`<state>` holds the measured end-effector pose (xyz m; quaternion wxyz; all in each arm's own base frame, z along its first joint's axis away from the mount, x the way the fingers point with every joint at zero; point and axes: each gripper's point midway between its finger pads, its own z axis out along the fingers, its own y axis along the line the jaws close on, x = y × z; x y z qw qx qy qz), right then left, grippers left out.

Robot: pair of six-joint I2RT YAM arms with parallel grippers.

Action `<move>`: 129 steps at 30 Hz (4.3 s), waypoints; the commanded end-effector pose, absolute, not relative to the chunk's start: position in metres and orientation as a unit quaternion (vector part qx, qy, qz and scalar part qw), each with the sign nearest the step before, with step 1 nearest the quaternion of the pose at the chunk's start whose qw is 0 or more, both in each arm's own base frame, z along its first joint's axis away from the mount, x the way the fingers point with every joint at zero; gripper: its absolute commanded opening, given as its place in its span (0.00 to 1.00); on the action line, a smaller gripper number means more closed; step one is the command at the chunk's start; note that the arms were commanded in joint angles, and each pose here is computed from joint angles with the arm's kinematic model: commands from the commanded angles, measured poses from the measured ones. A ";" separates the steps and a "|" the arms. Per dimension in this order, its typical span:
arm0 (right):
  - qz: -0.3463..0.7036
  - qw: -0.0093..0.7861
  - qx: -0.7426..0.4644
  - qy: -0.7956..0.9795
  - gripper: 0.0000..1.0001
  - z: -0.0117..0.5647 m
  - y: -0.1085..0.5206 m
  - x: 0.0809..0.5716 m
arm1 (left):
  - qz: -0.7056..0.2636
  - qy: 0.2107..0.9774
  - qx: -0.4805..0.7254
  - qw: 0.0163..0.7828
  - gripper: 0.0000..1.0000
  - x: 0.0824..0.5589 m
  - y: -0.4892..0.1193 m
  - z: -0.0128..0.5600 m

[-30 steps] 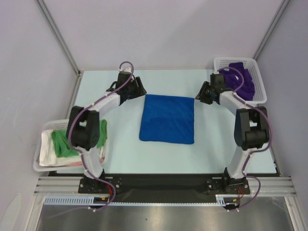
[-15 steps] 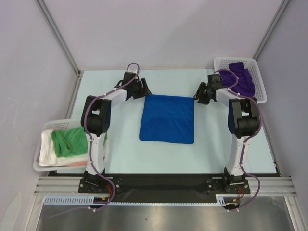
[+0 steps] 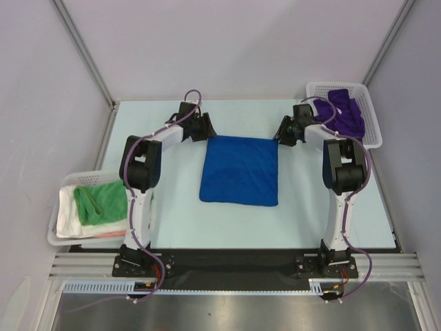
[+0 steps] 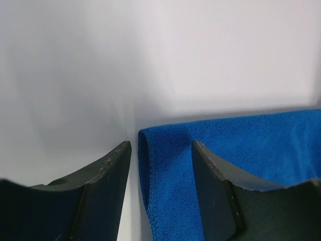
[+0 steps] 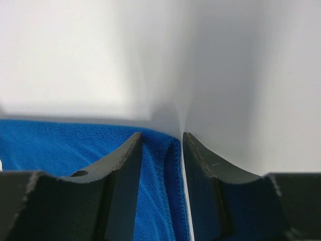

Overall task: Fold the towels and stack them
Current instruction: Fold the towel

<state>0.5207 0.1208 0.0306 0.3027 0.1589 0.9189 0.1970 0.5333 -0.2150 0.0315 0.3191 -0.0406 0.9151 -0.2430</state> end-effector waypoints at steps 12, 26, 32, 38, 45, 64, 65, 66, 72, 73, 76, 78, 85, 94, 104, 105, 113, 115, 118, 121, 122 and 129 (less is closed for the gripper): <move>0.151 0.284 0.131 0.938 0.40 0.004 0.124 0.510 | -0.213 0.939 -0.024 0.269 0.54 0.518 -0.205 -0.003; 0.149 0.292 0.128 0.936 0.30 0.010 0.123 0.507 | -0.222 0.939 -0.027 0.261 0.36 0.515 -0.210 -0.007; 0.147 0.301 0.130 0.933 0.20 0.016 0.120 0.511 | -0.224 0.935 -0.029 0.272 0.28 0.520 -0.210 -0.004; 0.146 0.312 0.125 0.930 0.11 0.022 0.119 0.520 | -0.225 0.929 -0.027 0.291 0.25 0.534 -0.212 0.003; 0.149 0.326 0.120 0.926 0.01 0.029 0.120 0.526 | -0.235 0.923 -0.021 0.303 0.07 0.543 -0.217 0.003; 0.118 0.481 0.082 0.865 0.00 0.161 0.115 0.520 | -0.242 0.856 -0.019 0.456 0.00 0.530 -0.194 0.094; 0.114 0.488 0.081 0.862 0.00 0.167 0.114 0.516 | -0.255 0.828 -0.016 0.499 0.00 0.531 -0.194 0.129; 0.111 0.486 0.077 0.864 0.00 0.165 0.116 0.507 | -0.259 0.822 -0.019 0.507 0.00 0.525 -0.193 0.135; 0.105 0.537 0.065 0.835 0.00 0.217 0.118 0.456 | -0.257 0.777 -0.007 0.575 0.00 0.479 -0.187 0.193; 0.109 0.537 0.060 0.835 0.00 0.219 0.123 0.447 | -0.257 0.779 -0.007 0.572 0.00 0.469 -0.186 0.188; 0.116 0.555 0.055 0.822 0.00 0.238 0.129 0.417 | -0.248 0.770 -0.010 0.588 0.00 0.439 -0.184 0.205; 0.118 0.579 0.057 0.805 0.00 0.261 0.127 0.398 | -0.234 0.764 -0.003 0.601 0.00 0.421 -0.187 0.214; 0.128 0.612 0.044 0.779 0.00 0.302 0.127 0.328 | -0.212 0.728 -0.001 0.652 0.00 0.341 -0.180 0.253; 0.177 0.650 0.013 0.739 0.00 0.360 0.128 0.257 | -0.265 0.656 0.057 0.704 0.00 0.257 -0.176 0.327; 0.215 0.671 -0.001 0.710 0.00 0.420 0.130 0.236 | -0.286 0.633 0.061 0.717 0.00 0.236 -0.168 0.379; 0.214 0.673 -0.002 0.708 0.00 0.422 0.131 0.237 | -0.284 0.634 0.059 0.717 0.00 0.238 -0.168 0.380; 0.222 0.674 -0.008 0.704 0.00 0.438 0.140 0.243 | -0.284 0.633 0.070 0.717 0.00 0.240 -0.172 0.402; 0.231 0.678 -0.012 0.698 0.00 0.445 0.139 0.238 | -0.291 0.628 0.077 0.718 0.00 0.235 -0.173 0.409; 0.246 0.673 -0.023 0.697 0.00 0.450 0.140 0.229 | -0.312 0.612 0.101 0.719 0.00 0.220 -0.175 0.420; 0.268 0.676 -0.029 0.686 0.00 0.461 0.138 0.216 | -0.329 0.594 0.114 0.725 0.00 0.206 -0.171 0.432; 0.273 0.678 -0.031 0.682 0.00 0.464 0.137 0.212 | -0.335 0.588 0.128 0.725 0.00 0.200 -0.173 0.434; 0.311 0.675 -0.054 0.667 0.00 0.486 0.138 0.192 | -0.349 0.559 0.143 0.738 0.00 0.177 -0.161 0.462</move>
